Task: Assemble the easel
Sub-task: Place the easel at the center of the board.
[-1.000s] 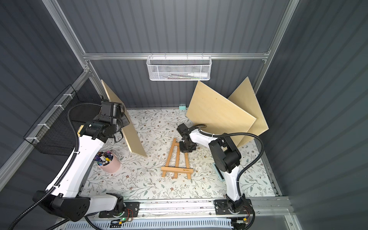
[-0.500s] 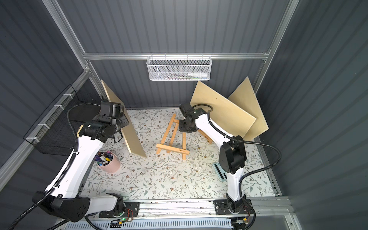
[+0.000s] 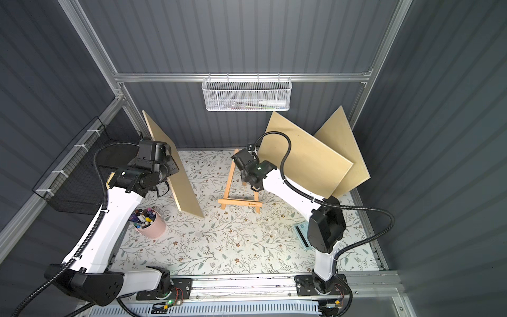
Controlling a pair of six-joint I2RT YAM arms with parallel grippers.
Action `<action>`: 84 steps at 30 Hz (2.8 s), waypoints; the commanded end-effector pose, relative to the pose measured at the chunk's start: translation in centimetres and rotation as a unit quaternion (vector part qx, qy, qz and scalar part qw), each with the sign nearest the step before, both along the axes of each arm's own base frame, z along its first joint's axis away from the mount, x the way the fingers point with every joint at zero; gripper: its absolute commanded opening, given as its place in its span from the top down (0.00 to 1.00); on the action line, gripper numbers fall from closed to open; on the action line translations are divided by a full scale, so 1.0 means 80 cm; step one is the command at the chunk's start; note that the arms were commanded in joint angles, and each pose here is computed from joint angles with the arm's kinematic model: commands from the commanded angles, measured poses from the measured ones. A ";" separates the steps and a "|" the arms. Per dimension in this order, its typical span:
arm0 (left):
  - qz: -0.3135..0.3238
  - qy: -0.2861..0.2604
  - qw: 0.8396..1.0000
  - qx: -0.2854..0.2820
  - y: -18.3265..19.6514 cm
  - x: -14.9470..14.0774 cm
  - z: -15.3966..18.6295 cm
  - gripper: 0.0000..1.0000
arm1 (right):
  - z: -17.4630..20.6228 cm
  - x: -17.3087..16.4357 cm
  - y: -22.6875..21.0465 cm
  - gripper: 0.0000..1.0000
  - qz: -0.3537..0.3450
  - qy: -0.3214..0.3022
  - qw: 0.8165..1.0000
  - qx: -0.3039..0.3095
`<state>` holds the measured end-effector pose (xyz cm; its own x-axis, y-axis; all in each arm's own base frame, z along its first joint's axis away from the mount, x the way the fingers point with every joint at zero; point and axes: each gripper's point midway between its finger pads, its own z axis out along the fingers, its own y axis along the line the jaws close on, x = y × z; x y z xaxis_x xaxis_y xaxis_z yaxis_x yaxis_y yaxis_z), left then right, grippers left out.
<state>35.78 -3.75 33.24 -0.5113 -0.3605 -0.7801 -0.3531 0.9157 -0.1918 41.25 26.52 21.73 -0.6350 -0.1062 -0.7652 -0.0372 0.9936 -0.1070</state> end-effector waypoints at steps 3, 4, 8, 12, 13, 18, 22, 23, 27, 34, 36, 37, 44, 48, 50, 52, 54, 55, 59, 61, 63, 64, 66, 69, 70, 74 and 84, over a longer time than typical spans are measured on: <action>0.010 -0.124 0.992 -0.035 0.001 0.008 0.094 1.00 | 0.021 0.039 -0.035 1.00 -0.110 -0.122 0.985 -0.055; 0.010 -0.124 0.992 -0.036 0.000 0.008 0.094 1.00 | 0.019 0.040 -0.037 1.00 -0.116 -0.129 0.983 -0.059; 0.004 -0.119 0.992 -0.036 -0.003 0.010 0.093 1.00 | 0.000 0.038 -0.041 1.00 -0.131 -0.134 0.980 -0.062; -0.004 -0.114 0.992 -0.046 -0.009 0.015 0.088 1.00 | -0.036 0.029 -0.039 1.00 -0.134 -0.121 0.981 -0.074; -0.006 -0.113 0.992 -0.048 -0.011 0.016 0.088 1.00 | -0.041 0.028 -0.040 1.00 -0.135 -0.116 0.981 -0.072; -0.012 -0.111 0.992 -0.054 -0.016 0.020 0.086 1.00 | -0.010 0.045 -0.048 1.00 -0.141 -0.140 0.979 -0.047; -0.015 -0.107 0.992 -0.059 -0.018 0.021 0.083 1.00 | 0.011 0.076 -0.069 1.00 -0.159 -0.152 0.975 -0.034; -0.016 -0.108 0.992 -0.059 -0.019 0.021 0.083 1.00 | 0.013 0.082 -0.071 1.00 -0.160 -0.153 0.975 -0.033; -0.014 -0.106 0.993 -0.055 -0.017 0.021 0.083 1.00 | 0.010 0.093 -0.062 1.00 -0.148 -0.153 0.976 -0.033; -0.016 -0.104 0.993 -0.053 -0.018 0.022 0.082 1.00 | -0.011 0.090 -0.052 1.00 -0.138 -0.142 0.979 -0.055; -0.017 -0.102 0.993 -0.054 -0.019 0.022 0.082 1.00 | -0.016 0.078 -0.051 1.00 -0.137 -0.132 0.980 -0.059; -0.017 -0.103 0.993 -0.055 -0.019 0.022 0.082 1.00 | -0.020 0.070 -0.053 1.00 -0.139 -0.125 0.981 -0.056; -0.023 -0.106 0.993 -0.054 -0.021 0.022 0.087 1.00 | -0.063 -0.002 -0.047 1.00 -0.137 -0.085 0.985 -0.056; -0.028 -0.105 0.992 -0.057 -0.023 0.022 0.087 1.00 | -0.073 -0.023 -0.044 1.00 -0.128 -0.079 0.985 -0.089; -0.027 -0.105 0.992 -0.059 -0.023 0.020 0.087 1.00 | -0.082 -0.031 -0.046 1.00 -0.128 -0.067 0.985 -0.098; -0.026 -0.106 0.992 -0.060 -0.021 0.017 0.086 1.00 | -0.092 -0.040 -0.045 1.00 -0.130 -0.057 0.985 -0.102; -0.024 -0.107 0.992 -0.060 -0.020 0.014 0.086 1.00 | -0.105 -0.048 -0.041 1.00 -0.124 -0.035 0.987 -0.098; -0.023 -0.107 0.992 -0.061 -0.019 0.013 0.086 1.00 | -0.116 -0.051 -0.035 1.00 -0.113 -0.016 0.989 -0.090; -0.023 -0.102 0.993 -0.061 -0.019 0.011 0.082 1.00 | -0.146 -0.061 -0.007 0.91 -0.051 0.041 0.997 -0.048; -0.025 -0.099 0.993 -0.063 -0.021 0.013 0.079 1.00 | -0.152 -0.063 0.002 0.67 -0.029 0.061 0.998 -0.018; -0.027 -0.097 0.993 -0.065 -0.023 0.014 0.078 1.00 | -0.148 -0.063 0.012 0.40 -0.007 0.075 0.997 0.011; -0.028 -0.097 0.993 -0.066 -0.023 0.015 0.078 1.00 | -0.142 -0.064 0.012 0.35 -0.001 0.080 0.997 0.016; -0.031 -0.096 0.993 -0.066 -0.026 0.018 0.077 1.00 | -0.127 -0.072 0.008 0.31 0.015 0.085 0.996 0.014; -0.032 -0.092 0.993 -0.061 -0.027 0.022 0.075 1.00 | -0.100 -0.091 -0.009 0.29 0.024 0.090 0.994 0.049; -0.033 -0.092 0.993 -0.060 -0.027 0.024 0.075 1.00 | -0.093 -0.100 -0.016 0.29 0.029 0.096 0.992 0.070; -0.032 -0.093 0.994 -0.056 -0.027 0.030 0.072 1.00 | -0.081 -0.131 -0.067 0.30 0.004 0.115 0.987 0.112; -0.066 -0.112 0.989 -0.077 -0.045 0.037 0.107 1.00 | -0.169 -0.135 -0.104 0.36 -0.034 0.264 0.945 0.189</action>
<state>37.34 -6.60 31.96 -0.6135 -0.3637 -0.7010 -0.2819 0.9300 -0.2357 31.94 15.73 10.63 -0.8730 0.2139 -0.4384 0.1329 0.9690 0.2080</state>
